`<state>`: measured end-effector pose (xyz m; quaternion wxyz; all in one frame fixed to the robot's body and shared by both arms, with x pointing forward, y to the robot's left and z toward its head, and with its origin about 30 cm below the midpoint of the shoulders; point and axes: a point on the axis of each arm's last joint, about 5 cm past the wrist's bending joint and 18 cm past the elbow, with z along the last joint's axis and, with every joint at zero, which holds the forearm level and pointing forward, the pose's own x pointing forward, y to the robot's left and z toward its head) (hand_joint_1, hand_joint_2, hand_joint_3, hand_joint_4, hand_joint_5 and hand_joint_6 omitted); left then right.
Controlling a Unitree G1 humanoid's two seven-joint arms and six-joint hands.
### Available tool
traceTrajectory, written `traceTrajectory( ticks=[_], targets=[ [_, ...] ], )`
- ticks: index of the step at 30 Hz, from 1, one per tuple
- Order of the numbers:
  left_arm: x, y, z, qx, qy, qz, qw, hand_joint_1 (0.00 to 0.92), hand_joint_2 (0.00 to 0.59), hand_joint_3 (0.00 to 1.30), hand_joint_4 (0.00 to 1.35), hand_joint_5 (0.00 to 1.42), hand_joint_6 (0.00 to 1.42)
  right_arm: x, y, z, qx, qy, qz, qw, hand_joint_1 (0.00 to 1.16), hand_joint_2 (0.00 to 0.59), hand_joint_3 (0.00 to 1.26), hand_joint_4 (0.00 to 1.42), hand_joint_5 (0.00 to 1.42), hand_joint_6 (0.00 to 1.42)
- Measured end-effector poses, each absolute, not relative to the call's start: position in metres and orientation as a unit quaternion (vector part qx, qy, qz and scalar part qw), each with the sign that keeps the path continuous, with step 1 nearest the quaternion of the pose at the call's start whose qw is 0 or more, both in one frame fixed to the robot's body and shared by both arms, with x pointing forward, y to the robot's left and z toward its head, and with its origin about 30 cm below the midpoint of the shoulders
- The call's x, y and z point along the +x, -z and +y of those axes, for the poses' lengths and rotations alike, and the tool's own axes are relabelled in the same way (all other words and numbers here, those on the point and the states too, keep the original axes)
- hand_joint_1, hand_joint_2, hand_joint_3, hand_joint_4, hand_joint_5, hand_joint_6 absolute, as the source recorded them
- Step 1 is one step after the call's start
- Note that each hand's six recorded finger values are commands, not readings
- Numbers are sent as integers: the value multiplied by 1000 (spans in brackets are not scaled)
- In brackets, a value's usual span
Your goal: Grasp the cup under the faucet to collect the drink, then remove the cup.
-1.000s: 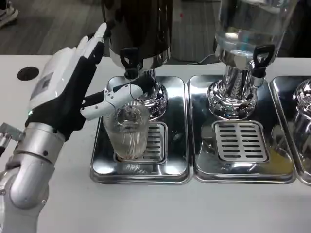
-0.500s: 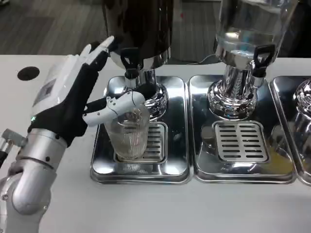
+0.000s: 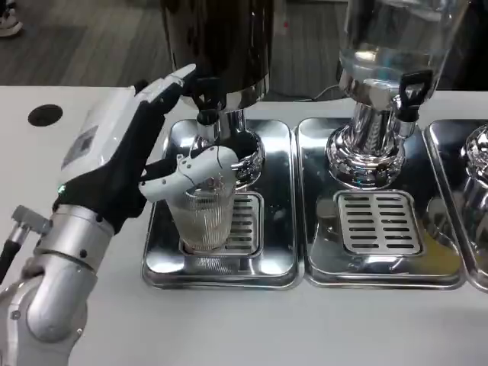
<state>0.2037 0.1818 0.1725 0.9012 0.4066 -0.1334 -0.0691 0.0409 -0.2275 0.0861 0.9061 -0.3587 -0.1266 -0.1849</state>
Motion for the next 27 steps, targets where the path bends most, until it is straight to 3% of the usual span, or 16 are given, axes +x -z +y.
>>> traceTrajectory(
  ticks=[27],
  targets=[
    [192,-170,181,386,51,-142,910,122,56,278,279,114,0,42,-84,-226,-355,187,-125,908,651,586,458,364,313,198]
  ],
)
